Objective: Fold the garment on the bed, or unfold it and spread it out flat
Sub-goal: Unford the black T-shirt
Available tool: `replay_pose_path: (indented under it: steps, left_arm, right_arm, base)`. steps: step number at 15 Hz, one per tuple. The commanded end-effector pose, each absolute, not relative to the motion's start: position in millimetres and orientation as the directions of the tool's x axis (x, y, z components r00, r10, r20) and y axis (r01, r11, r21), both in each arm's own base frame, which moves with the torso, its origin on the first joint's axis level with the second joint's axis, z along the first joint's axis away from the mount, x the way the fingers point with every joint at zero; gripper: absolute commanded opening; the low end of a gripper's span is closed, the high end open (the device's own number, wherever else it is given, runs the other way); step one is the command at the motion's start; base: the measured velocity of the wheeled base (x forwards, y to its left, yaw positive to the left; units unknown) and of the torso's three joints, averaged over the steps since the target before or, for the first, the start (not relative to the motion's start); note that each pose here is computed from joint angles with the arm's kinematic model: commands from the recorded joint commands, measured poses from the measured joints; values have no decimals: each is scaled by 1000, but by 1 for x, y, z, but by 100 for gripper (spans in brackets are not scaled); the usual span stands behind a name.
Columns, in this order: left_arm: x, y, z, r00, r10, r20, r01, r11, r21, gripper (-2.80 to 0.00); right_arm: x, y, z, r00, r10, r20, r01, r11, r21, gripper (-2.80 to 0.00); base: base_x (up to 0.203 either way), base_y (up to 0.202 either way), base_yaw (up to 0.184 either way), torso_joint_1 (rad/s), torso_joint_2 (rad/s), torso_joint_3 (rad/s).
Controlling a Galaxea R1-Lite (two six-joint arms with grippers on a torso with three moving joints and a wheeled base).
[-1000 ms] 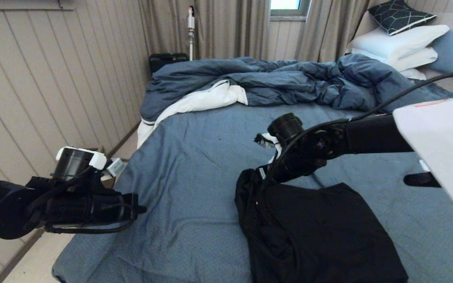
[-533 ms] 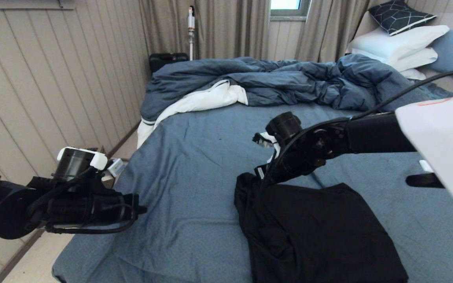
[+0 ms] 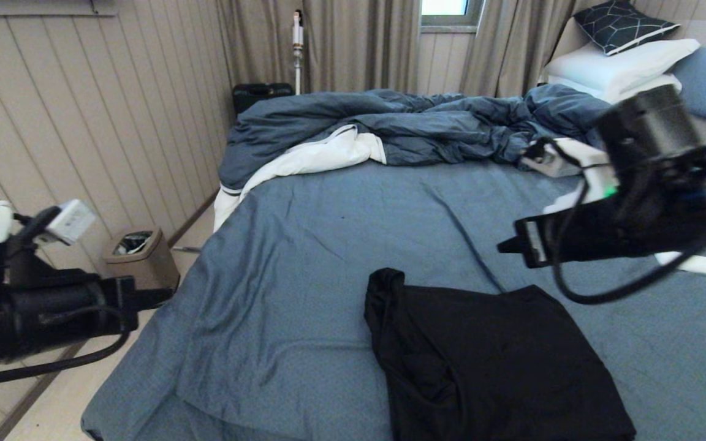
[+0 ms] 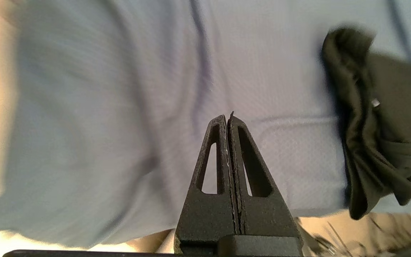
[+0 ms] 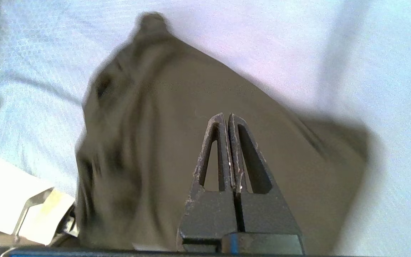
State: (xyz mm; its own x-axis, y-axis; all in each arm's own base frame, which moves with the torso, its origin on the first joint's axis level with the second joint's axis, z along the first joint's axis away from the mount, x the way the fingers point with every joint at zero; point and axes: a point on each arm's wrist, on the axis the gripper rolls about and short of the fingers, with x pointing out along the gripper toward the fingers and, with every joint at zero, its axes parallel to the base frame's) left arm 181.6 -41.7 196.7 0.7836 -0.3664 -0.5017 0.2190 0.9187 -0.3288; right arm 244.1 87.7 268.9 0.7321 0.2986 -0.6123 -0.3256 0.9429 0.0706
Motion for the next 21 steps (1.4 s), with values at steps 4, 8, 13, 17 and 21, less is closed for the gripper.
replay_pose_path:
  steps: [4, 8, 13, 17, 21]
  left_arm:
    - [37, -7, 231, 935, -259, -245, 204, 952, -226, -280]
    - [-30, -1, 183, 952, -165, -259, 118, 975, -186, -280]
    - [-42, 1, 113, 948, -17, -317, 0, 999, -53, -280]
    - [-41, 1, 81, 974, 37, -225, -33, 999, 22, -280]
    - [-36, 1, 78, 981, 33, -192, -30, 999, 17, -280]
  right_arm:
    - [84, 21, 276, 858, 238, -456, -234, 970, 65, -280]
    - [10, 3, 196, 851, 201, -485, -194, 979, 65, -280]
    - [-27, -6, 113, 875, 6, -485, 11, 999, 32, -280]
    - [-8, -7, 99, 941, -130, -314, 167, 982, 93, -280]
    - [-8, -7, 97, 893, -374, -251, 401, 914, 63, -280]
  base:
    - [0, 0, 0, 0, 0, 0]
    - [0, 0, 0, 0, 0, 0]
    - [0, 0, 0, 0, 0, 0]
    - [0, 0, 0, 0, 0, 0]
    - [0, 0, 0, 0, 0, 0]
